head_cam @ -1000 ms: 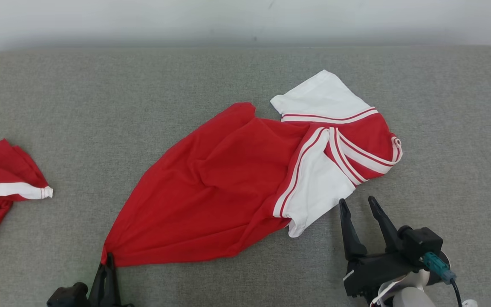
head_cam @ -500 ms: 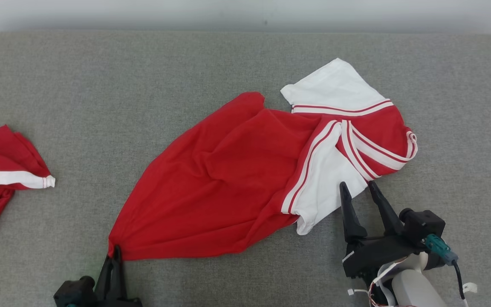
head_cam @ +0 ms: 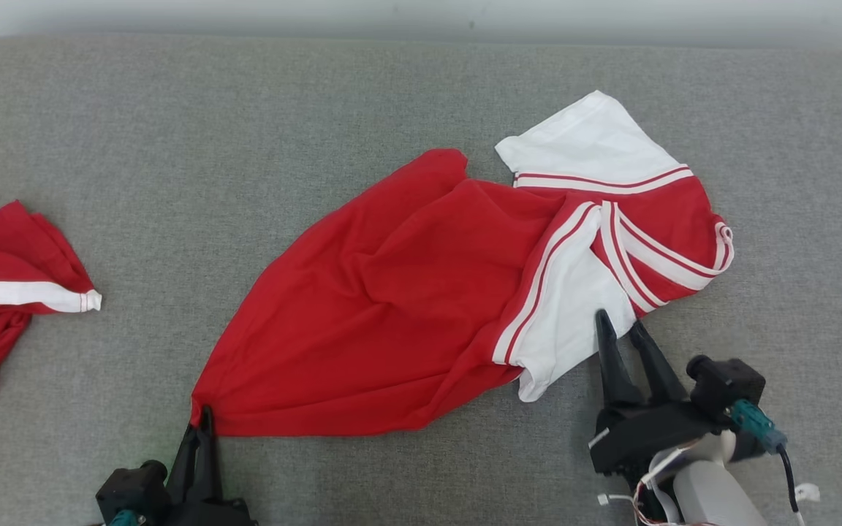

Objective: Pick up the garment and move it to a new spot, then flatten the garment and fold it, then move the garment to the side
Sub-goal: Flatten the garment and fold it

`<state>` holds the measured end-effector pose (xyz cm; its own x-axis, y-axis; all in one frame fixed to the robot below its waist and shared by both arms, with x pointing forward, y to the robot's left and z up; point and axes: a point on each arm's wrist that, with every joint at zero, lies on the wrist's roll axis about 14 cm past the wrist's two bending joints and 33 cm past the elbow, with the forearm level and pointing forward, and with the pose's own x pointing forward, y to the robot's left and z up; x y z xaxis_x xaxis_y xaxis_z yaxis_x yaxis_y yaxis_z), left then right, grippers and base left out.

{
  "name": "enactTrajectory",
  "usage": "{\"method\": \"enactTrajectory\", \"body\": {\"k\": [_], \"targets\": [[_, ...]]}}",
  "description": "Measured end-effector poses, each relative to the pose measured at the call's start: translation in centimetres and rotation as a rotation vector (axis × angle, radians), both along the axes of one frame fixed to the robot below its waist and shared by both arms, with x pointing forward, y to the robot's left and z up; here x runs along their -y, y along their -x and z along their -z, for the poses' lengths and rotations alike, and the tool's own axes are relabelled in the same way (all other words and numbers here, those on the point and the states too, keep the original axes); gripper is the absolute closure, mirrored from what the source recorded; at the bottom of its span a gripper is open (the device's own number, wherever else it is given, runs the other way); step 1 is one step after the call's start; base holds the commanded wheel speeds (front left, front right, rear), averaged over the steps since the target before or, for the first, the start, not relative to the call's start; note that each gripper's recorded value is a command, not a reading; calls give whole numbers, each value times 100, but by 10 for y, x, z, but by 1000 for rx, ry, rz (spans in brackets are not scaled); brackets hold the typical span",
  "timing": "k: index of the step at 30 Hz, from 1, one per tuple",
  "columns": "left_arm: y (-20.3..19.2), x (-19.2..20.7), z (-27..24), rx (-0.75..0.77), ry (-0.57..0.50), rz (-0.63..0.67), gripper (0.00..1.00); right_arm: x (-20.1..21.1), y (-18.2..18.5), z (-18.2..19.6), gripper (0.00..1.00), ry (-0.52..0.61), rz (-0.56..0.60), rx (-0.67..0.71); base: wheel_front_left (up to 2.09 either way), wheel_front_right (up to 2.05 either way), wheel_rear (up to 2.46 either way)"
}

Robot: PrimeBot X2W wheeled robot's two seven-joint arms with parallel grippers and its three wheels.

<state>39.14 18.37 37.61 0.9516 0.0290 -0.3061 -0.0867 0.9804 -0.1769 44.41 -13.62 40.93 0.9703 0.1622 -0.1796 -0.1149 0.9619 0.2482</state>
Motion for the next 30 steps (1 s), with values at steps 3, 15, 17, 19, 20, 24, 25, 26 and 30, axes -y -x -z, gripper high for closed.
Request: {"method": "enactTrajectory", "body": {"k": [3,15,17,19,20,24,25,26,30], "targets": [[0,1,0,0,1,3,100,6,2,3,34,6,16,-12,0,0,0],[-2,3,1,-2,0,10,100,3,-5,3,100,11,5,-8,0,0,0],[-2,2,1,0,-1,12,100,2,-5,2,100,11,2,-6,0,0,0],[-2,1,-1,5,-3,10,100,1,-5,-1,100,11,1,5,0,0,0],[-2,0,-2,9,-3,8,100,2,-5,-3,100,11,1,9,0,0,0],[-5,-2,-20,64,-9,8,100,9,-2,-18,100,-12,31,50,0,0,0],[-8,-1,-28,89,-9,11,100,11,-3,-27,100,-24,41,74,0,0,0],[-10,0,-36,117,-13,19,100,13,-4,-38,100,-36,52,106,0,0,0],[-26,4,-85,272,-39,62,100,24,-9,-89,100,-79,88,248,0,0,0]]}}
